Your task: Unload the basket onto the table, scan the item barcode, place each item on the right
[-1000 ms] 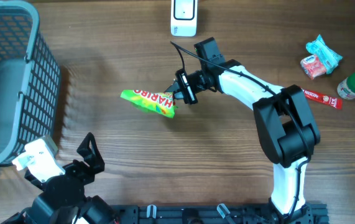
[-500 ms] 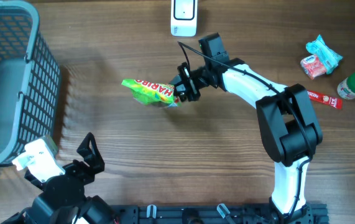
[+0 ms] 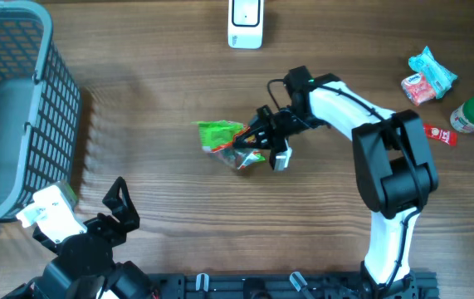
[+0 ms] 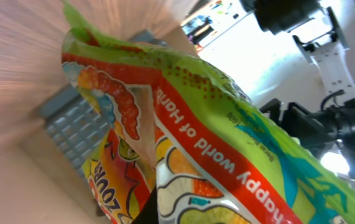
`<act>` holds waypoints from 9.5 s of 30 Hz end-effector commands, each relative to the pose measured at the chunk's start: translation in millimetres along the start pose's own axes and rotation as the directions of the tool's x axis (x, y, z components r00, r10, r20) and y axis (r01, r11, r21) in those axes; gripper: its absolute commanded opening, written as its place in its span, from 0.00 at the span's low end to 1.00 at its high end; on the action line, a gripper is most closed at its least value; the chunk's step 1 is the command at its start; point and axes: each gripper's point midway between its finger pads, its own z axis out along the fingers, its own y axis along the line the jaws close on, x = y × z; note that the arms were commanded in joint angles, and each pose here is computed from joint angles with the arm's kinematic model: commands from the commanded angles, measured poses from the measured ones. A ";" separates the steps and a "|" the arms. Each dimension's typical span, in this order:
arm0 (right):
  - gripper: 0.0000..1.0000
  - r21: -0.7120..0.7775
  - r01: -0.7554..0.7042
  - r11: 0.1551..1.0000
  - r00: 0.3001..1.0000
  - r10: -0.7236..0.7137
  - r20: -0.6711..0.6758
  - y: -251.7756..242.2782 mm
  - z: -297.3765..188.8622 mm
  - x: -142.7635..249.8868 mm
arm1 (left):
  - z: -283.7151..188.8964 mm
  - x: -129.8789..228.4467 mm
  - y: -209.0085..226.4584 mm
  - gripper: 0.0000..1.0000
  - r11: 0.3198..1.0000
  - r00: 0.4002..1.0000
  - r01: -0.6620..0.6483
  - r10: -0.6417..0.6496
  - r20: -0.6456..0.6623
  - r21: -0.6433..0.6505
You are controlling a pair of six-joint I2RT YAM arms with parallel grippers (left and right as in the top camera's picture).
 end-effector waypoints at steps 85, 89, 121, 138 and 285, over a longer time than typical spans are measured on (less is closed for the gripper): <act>0.04 0.012 0.788 -0.615 -0.140 -0.160 0.977 246.5 -98.2 226.0 | 0.1 -0.1 1.6 1.00 1.000 1.000 0.016 -0.016 0.003 -0.006; 0.04 -0.018 0.797 -0.603 -0.116 -0.183 0.976 252.5 -94.2 218.6 | 0.2 0.0 1.6 1.00 1.000 1.000 0.016 -0.016 0.004 -0.006; 0.05 0.255 0.512 -0.820 -0.421 0.020 0.907 227.0 -89.7 234.3 | 0.1 -0.1 1.6 1.00 1.000 1.000 0.016 -0.016 0.004 -0.006; 0.05 0.563 0.767 -0.307 -0.610 -0.079 0.788 137.3 -141.7 234.8 | 0.1 -0.1 1.6 1.00 1.000 1.000 0.016 -0.016 0.004 -0.006; 1.00 0.896 0.444 0.012 -0.727 0.590 0.352 -126.8 -237.4 -56.4 | 0.1 -0.2 1.6 1.00 1.000 1.000 0.016 -0.016 0.004 -0.006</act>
